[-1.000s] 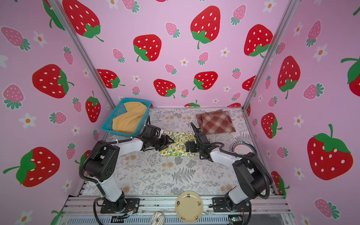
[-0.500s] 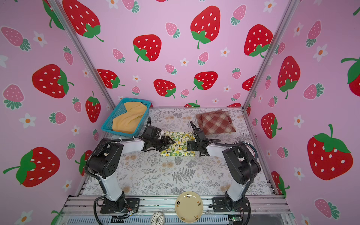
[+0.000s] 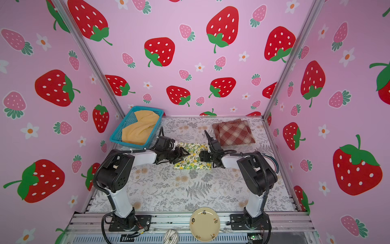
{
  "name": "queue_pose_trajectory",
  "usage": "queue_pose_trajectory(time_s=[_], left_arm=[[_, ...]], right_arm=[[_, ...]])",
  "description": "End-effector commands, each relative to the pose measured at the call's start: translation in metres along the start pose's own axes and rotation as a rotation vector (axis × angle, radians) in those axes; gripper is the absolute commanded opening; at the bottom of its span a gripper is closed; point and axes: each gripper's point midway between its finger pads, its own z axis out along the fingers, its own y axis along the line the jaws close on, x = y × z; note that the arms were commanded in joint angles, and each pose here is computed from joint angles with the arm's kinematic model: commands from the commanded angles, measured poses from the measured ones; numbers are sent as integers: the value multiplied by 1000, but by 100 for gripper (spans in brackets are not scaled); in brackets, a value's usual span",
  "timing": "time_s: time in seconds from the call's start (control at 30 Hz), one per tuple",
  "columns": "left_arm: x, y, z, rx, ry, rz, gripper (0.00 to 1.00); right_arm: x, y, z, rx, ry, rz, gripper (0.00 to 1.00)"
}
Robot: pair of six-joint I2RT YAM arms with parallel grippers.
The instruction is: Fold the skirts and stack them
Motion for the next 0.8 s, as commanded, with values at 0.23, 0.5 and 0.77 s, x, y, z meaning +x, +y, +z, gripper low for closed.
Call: queue_pose_trajectory(time_s=[0.23, 0.5, 0.77], left_arm=[[5, 20, 6, -53, 20, -43, 71], [-2, 5, -8, -35, -9, -21, 72], [-14, -18, -38, -30, -78, 19, 72]], right_arm=[[33, -11, 10, 44, 126, 30, 21], [-3, -13, -2, 132, 86, -57, 3], [-61, -13, -21, 230, 64, -183, 1]])
